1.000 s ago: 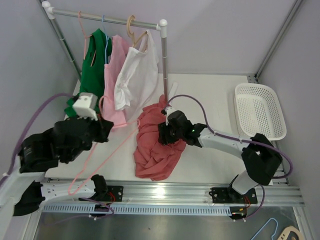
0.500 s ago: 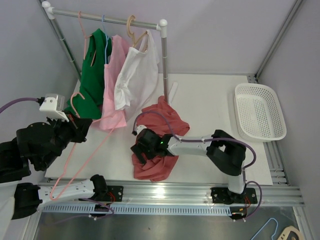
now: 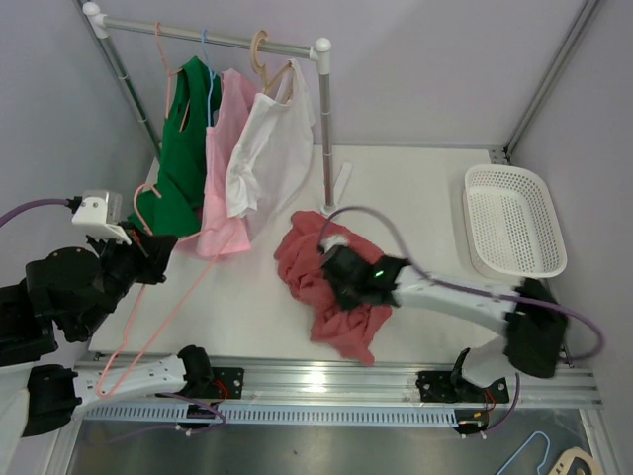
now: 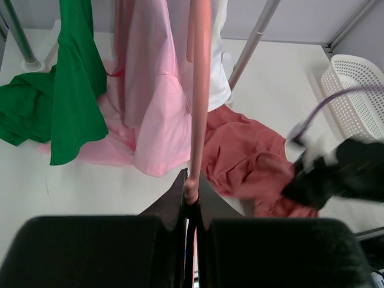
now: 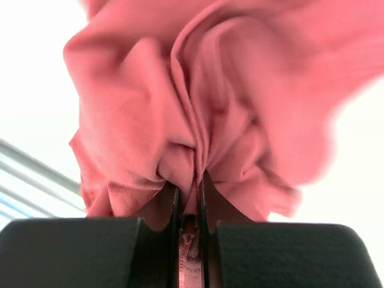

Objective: Remove the t-shirt from the hanger

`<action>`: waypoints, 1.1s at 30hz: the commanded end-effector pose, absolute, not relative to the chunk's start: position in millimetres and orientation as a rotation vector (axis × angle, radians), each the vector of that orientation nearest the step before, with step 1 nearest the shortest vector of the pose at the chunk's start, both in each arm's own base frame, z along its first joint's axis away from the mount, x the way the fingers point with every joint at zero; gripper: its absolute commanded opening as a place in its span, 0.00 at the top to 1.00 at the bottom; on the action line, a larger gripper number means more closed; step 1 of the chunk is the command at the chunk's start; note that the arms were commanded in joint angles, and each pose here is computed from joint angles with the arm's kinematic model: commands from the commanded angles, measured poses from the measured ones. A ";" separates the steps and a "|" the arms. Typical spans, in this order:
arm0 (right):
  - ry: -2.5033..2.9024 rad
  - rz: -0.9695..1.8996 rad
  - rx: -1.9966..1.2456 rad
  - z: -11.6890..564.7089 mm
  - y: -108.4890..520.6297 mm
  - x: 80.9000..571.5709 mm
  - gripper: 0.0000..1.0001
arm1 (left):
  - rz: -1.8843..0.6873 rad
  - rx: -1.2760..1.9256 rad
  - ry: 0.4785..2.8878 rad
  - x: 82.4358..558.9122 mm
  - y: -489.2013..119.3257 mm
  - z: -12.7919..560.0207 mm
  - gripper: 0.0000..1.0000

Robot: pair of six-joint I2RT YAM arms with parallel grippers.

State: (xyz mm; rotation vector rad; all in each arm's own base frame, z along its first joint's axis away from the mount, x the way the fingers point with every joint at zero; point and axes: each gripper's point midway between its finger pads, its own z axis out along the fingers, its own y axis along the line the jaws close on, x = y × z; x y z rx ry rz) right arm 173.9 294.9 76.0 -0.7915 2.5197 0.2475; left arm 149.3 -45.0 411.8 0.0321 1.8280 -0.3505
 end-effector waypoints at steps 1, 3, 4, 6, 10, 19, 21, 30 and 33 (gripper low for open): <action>2.354 0.272 -0.232 199.3 202.3 238.2 1.00 | -0.359 0.052 1.787 152.7 -49.3 418.3 0.99; 2.183 0.250 0.037 254.2 139.6 263.6 1.00 | -0.374 0.073 1.756 154.5 -53.9 424.4 0.99; 2.108 0.191 0.235 273.9 89.2 282.5 1.00 | -0.395 0.117 1.741 152.4 -57.9 428.8 0.99; 1.984 0.173 0.365 308.6 47.2 288.3 1.00 | -0.470 0.147 1.688 149.1 -65.8 445.0 0.99; 1.914 0.049 0.546 350.0 -10.8 307.9 1.00 | -0.618 0.211 1.570 135.5 -74.2 484.7 0.99; 1.782 0.116 0.743 384.5 -46.4 354.3 1.00 | -0.566 0.257 1.504 157.9 -110.3 517.7 0.99; 1.794 0.106 0.797 368.8 -59.3 360.8 1.00 | -0.508 0.248 1.501 174.5 -127.5 522.0 0.99; 1.724 0.100 1.017 325.1 -128.7 373.3 1.00 | -0.438 0.231 1.555 248.1 -188.2 544.9 0.99; 1.691 0.110 1.042 333.0 -144.5 380.7 1.00 | -0.376 0.188 1.543 272.5 -187.4 548.6 0.99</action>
